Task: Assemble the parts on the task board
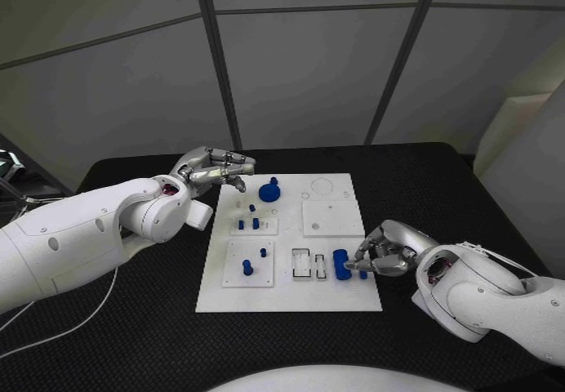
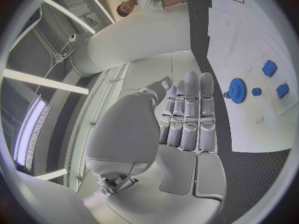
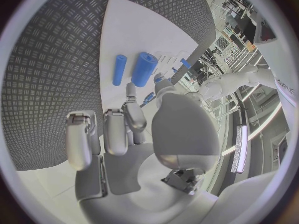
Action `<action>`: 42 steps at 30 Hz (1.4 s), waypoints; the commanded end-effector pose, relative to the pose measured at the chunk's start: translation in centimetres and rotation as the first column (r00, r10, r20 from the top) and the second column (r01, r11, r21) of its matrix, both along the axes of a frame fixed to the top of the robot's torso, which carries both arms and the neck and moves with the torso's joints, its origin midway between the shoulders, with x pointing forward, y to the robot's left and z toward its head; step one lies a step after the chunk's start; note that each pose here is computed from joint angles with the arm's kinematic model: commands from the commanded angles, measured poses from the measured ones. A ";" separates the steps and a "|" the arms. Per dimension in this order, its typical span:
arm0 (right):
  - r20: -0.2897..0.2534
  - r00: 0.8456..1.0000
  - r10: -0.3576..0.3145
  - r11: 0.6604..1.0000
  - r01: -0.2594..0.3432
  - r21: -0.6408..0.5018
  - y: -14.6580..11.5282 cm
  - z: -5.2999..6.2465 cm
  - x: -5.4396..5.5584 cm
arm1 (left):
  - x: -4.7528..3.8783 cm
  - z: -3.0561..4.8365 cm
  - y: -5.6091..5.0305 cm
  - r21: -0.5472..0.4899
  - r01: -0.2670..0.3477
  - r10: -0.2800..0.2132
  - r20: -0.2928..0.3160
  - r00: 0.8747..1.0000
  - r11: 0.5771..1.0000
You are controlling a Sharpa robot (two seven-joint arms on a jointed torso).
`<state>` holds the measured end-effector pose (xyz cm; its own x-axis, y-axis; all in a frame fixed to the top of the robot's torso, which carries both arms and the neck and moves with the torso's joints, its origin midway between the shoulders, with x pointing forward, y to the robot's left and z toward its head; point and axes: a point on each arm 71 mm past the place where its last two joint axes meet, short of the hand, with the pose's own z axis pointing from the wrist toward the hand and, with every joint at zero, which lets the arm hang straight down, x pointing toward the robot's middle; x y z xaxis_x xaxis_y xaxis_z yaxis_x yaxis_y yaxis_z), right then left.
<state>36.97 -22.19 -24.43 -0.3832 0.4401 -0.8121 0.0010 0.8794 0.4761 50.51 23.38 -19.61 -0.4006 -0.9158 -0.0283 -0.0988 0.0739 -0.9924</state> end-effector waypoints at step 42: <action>-0.023 1.000 -0.002 0.994 0.000 -0.113 3.1 -2.2 1.2 | -0.10 0.06 0.1 -0.008 0.009 -0.009 0.001 1.000 1.000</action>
